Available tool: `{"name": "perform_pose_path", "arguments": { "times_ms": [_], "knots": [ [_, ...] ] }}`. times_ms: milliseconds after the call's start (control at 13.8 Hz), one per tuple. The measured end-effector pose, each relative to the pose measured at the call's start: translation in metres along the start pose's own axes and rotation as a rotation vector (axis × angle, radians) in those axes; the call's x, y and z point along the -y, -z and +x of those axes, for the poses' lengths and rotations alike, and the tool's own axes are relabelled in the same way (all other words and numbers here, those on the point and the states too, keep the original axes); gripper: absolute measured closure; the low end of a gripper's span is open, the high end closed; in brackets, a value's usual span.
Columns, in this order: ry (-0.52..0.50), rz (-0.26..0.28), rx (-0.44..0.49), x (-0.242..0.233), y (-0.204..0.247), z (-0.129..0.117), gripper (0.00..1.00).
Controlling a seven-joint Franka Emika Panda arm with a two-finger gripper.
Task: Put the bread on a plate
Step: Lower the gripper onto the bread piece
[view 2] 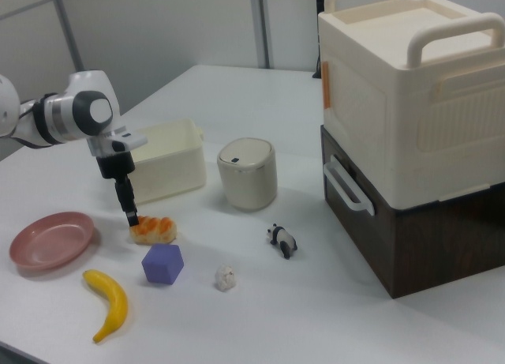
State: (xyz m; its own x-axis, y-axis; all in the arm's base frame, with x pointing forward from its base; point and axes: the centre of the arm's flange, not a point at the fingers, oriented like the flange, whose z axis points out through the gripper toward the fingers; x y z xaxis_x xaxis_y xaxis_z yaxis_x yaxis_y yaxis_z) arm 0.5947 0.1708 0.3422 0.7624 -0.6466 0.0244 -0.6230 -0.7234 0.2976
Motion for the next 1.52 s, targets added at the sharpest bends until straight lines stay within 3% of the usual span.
{"name": "perform_pose_path", "arguments": {
  "times_ms": [507,1522],
  "knots": [
    [0.011,0.014,0.001,-0.006,-0.009,0.021,0.0],
    [-0.002,-0.007,0.023,-0.008,-0.028,0.032,0.0]
  ]
}}
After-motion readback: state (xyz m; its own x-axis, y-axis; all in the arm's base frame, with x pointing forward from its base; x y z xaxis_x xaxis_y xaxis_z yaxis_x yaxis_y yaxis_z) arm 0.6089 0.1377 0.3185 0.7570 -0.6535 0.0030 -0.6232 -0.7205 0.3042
